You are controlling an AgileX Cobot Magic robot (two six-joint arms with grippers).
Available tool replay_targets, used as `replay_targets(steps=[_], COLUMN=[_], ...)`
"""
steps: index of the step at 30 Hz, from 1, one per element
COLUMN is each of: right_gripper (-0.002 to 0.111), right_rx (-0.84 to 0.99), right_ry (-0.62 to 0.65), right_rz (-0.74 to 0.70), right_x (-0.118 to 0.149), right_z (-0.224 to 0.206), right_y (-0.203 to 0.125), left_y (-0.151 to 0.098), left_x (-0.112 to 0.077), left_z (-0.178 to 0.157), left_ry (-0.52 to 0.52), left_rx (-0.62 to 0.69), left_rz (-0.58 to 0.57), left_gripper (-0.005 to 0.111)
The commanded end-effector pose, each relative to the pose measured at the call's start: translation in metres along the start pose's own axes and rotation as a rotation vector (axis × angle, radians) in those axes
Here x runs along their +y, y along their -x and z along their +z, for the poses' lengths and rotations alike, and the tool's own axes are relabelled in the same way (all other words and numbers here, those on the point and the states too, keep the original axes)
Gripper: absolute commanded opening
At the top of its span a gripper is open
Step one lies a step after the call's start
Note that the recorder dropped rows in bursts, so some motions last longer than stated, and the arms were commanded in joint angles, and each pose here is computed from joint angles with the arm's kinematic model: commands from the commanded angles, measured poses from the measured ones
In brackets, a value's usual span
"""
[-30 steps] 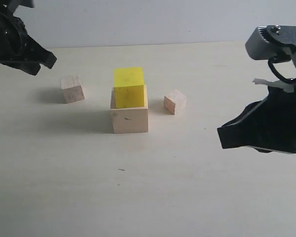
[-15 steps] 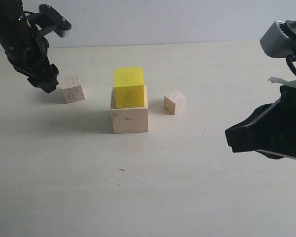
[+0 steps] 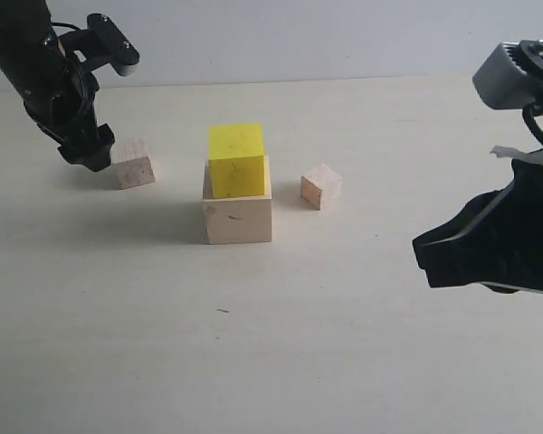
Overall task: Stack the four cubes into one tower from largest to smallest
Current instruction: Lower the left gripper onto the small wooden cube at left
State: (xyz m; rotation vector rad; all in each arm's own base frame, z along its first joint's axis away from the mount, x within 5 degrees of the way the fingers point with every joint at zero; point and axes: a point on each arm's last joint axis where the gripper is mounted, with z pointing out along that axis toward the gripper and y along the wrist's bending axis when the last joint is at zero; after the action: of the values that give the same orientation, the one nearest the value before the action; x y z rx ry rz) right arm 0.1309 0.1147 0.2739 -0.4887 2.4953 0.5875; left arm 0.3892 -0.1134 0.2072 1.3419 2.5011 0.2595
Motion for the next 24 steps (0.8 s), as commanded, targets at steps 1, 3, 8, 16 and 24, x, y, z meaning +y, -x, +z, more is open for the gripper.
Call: replay_targets(steps=[1,3,8,16,24], right_gripper=[0.000,0.000,0.000,0.000,0.000], right_rx=[-0.002,-0.002,-0.002,-0.002,-0.002], right_ry=[-0.003,-0.003,-0.003,-0.003,-0.003], right_rz=[-0.016,-0.025,-0.025,-0.036,-0.036], right_x=[-0.001,-0.001,-0.001,-0.001,-0.001], right_z=[-0.001,-0.001,-0.001,-0.001,-0.001], right_y=[-0.001,-0.001,-0.001,-0.001,-0.001], left_y=[0.008,0.008,0.009,0.012,0.013], left_x=[0.003,0.004,0.005,0.005,0.006], left_z=[0.002,0.002,0.006,0.016,0.016], left_ry=[0.045,0.058,0.067,0.074,0.086], left_rx=[-0.052,-0.058,-0.055,-0.070,-0.090], left_rz=[0.073,0.117,0.130,0.135,0.133], left_gripper=[0.076,0.076,0.076,0.076,0.083])
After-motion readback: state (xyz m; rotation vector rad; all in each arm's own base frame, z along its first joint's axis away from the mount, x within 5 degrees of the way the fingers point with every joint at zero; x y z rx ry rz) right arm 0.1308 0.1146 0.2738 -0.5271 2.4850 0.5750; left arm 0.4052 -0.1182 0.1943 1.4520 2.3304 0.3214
